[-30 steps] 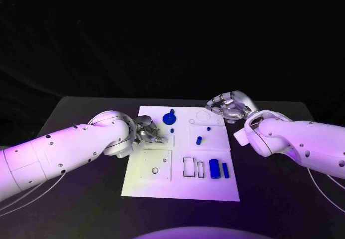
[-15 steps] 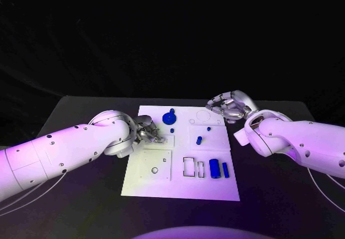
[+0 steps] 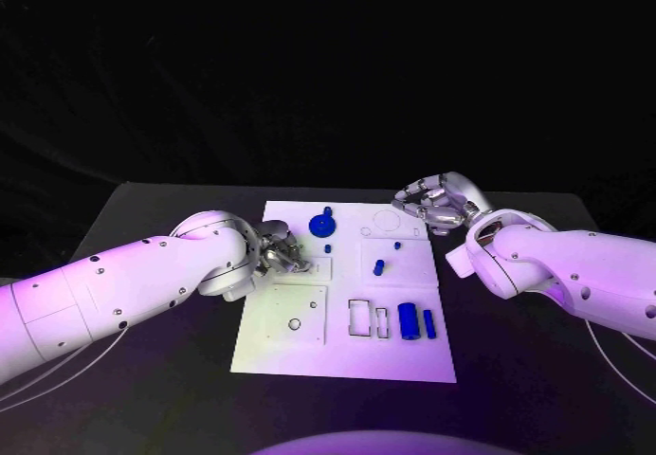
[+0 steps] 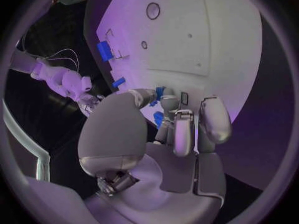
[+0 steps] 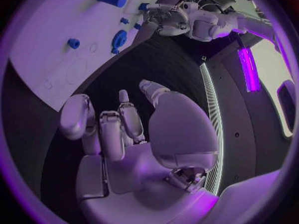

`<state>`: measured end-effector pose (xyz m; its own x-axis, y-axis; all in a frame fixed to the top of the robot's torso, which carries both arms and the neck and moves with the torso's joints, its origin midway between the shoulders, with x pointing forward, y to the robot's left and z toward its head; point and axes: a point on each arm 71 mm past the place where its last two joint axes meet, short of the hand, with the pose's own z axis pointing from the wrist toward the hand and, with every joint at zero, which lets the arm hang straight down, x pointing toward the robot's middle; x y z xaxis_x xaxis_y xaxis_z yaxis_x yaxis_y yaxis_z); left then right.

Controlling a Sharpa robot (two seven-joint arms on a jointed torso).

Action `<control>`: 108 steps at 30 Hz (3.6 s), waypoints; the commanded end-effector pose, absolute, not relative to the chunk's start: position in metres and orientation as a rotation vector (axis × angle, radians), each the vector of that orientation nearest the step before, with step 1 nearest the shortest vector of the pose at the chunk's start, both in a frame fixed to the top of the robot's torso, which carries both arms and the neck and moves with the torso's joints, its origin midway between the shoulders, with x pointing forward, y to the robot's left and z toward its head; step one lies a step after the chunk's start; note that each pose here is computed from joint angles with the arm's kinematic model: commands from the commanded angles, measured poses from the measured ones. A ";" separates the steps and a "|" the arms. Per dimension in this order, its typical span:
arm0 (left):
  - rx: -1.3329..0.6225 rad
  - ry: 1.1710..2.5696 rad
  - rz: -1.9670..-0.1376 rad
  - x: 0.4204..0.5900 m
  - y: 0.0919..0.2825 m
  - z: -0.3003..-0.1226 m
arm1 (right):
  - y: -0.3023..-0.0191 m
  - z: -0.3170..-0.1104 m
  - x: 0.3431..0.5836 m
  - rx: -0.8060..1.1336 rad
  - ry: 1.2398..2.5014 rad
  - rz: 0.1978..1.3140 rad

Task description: Assemble the parts on the task board

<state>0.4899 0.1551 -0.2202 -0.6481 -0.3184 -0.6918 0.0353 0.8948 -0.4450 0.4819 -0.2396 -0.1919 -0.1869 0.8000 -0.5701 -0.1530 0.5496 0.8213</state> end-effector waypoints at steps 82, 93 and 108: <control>-0.123 2.208 -0.474 0.501 0.152 -0.210 | -0.240 -0.197 0.482 0.560 1.547 0.947; -0.114 2.240 -0.490 0.500 0.145 -0.213 | -0.239 -0.197 0.482 0.560 1.548 0.948; -0.104 2.256 -0.478 0.501 0.145 -0.215 | -0.239 -0.197 0.482 0.560 1.548 0.948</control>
<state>0.5022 0.1470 -0.2138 -0.6506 -0.2418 -0.7199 0.0735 0.9234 -0.3766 0.4822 -0.2411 -0.1962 -0.1925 0.7968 -0.5728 -0.1445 0.5544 0.8196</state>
